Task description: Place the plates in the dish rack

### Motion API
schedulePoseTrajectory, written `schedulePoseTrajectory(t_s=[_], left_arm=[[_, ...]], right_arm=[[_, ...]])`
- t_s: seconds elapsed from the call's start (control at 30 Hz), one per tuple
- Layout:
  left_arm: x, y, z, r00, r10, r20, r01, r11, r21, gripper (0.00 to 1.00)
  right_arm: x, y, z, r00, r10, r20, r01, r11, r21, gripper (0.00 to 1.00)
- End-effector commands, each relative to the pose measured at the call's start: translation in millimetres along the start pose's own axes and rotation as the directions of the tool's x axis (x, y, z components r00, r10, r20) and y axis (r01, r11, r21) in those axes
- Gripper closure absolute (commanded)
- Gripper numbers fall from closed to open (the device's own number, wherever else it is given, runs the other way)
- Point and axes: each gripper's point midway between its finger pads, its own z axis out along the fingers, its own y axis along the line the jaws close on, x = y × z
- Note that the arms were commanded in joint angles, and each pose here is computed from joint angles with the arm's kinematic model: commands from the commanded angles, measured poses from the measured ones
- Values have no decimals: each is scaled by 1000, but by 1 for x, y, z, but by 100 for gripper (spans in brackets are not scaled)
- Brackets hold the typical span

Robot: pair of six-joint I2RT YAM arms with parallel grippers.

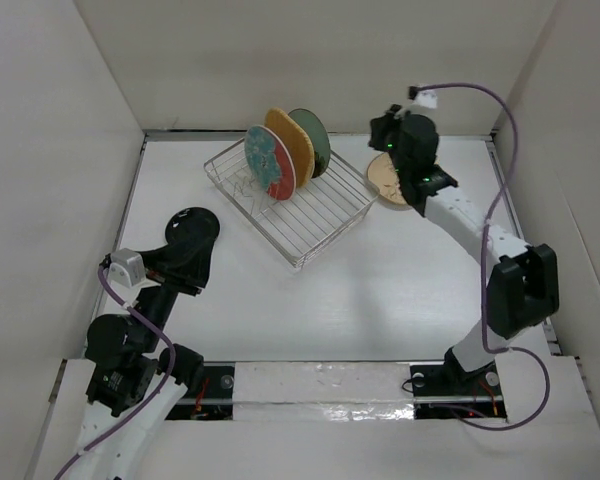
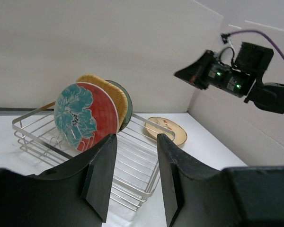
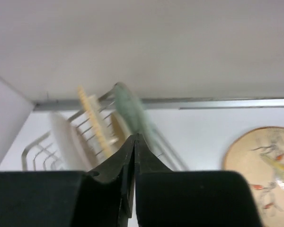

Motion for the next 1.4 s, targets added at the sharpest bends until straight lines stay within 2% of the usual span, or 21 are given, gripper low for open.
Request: schedulePoseTrajectory(t_s=[0.0,0.03,0.07,0.17,0.2,0.27,0.3,0.33,0.43,0.53,0.67,0.77,0.87,0.9,0.93,1.0,1.03,1.1,1.2,1.27,1.37], left_arm=[[0,-2,6,1000,4,7,-4,1000,13,64],[0,-2,6,1000,4,5,-4,1000,13,64],[0,-2,6,1000,4,6,-4,1000,12,64],[1,-2,6,1000,3,3,-3,1000,10,64],[1,-1,6,1000,3,2,-3,1000,8,64],[1,-1,7,1000,3,1,-3,1000,7,64],[1,-1,7,1000,4,2,-4,1000,8,64],[2,-1,7,1000,4,-1,-4,1000,8,64],[2,-1,7,1000,4,-2,-4,1000,8,64],[1,-1,7,1000,3,0,-3,1000,9,64],[1,0,7,1000,3,1,-3,1000,1,64],[0,0,7,1000,4,3,-4,1000,0,64],[0,0,7,1000,4,5,-4,1000,0,64],[0,0,6,1000,4,6,-4,1000,1,64],[-1,0,6,1000,4,9,-4,1000,2,64],[-1,0,6,1000,4,9,-4,1000,2,64],[-1,-1,5,1000,4,10,-4,1000,4,64],[-1,0,6,1000,4,11,-4,1000,2,64],[-1,-2,6,1000,2,10,-3,1000,10,64],[-2,-2,5,1000,1,12,-1,1000,12,64],[-4,-3,3,1000,-1,22,1,1000,17,64]], right_arm=[[19,-67,3,961,277,-16,-276,960,50,100],[28,-87,3,948,317,-29,-314,946,77,100],[51,-129,-2,936,350,-50,-339,928,152,100],[70,-168,-10,894,448,-27,-435,880,191,100],[85,-194,-18,881,473,-14,-455,855,249,100],[90,-220,-25,874,485,28,-471,831,294,83],[95,-233,-28,863,503,44,-489,810,323,70],[109,-258,-32,852,522,46,-495,774,396,53],[135,-284,-29,835,550,0,-490,744,454,36],[162,-280,-16,792,599,-117,-503,749,431,33],[187,-288,3,733,663,-151,-557,713,425,33],[188,-284,15,701,693,-166,-591,696,408,37],[191,-287,25,668,725,-167,-625,669,401,53],[196,-288,27,658,735,-167,-634,659,405,63],[192,-289,28,642,750,-159,-660,646,384,82],[190,-287,26,634,760,-145,-676,635,372,95],[182,-288,21,650,752,-111,-676,639,368,100],[168,-286,14,667,741,-77,-677,646,352,100],[113,-277,-1,708,705,33,-686,677,267,100],[58,-261,-16,743,658,118,-668,722,178,100],[14,-232,-27,820,554,146,-571,808,142,100]])
